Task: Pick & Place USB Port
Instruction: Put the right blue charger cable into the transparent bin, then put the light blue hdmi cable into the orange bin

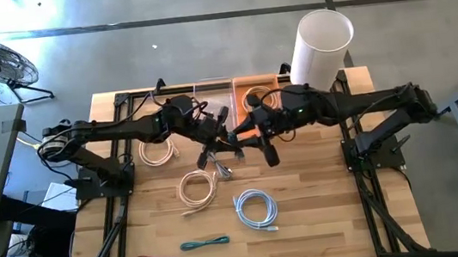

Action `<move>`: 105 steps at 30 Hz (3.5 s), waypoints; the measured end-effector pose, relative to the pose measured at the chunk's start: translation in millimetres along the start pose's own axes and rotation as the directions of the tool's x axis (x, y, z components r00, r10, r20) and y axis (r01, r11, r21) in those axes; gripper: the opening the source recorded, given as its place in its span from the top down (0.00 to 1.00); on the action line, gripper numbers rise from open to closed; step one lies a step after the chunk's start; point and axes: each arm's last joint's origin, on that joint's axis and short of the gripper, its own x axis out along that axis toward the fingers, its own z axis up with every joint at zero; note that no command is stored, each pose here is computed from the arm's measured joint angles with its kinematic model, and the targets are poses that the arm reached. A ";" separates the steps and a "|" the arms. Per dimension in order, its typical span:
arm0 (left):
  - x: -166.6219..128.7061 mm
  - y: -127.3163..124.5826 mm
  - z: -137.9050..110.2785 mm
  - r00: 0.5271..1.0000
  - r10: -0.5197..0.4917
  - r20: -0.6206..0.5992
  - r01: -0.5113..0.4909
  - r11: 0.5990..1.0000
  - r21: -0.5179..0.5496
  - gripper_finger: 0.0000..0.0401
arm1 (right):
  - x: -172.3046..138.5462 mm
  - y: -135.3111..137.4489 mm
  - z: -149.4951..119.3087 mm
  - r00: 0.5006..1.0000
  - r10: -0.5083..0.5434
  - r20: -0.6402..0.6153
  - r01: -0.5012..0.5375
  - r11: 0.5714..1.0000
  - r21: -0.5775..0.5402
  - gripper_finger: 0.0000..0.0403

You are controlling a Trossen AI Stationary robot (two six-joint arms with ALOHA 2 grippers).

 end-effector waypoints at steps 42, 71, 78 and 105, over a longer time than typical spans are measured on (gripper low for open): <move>-31.3 85.8 -75.0 0.120 0.478 -0.870 0.800 0.473 0.370 0.94 | -68.2 34.2 15.0 0.966 -0.250 -0.066 0.255 0.962 0.094 0.51; -49.5 90.9 -1.2 -0.213 0.742 -0.635 0.570 0.623 0.536 0.70 | -69.7 33.8 2.8 0.948 -0.258 -0.188 0.270 0.962 0.041 0.51; -70.0 33.4 104.1 0.051 0.666 -0.745 0.201 0.723 0.660 0.74 | -72.6 35.7 -10.5 0.927 -0.182 -0.327 0.248 0.953 0.173 0.51; -85.4 -58.6 121.5 0.517 0.083 -0.852 -0.083 0.995 0.046 0.74 | 47.2 40.2 -156.6 0.394 0.109 -0.912 0.428 0.856 0.288 0.51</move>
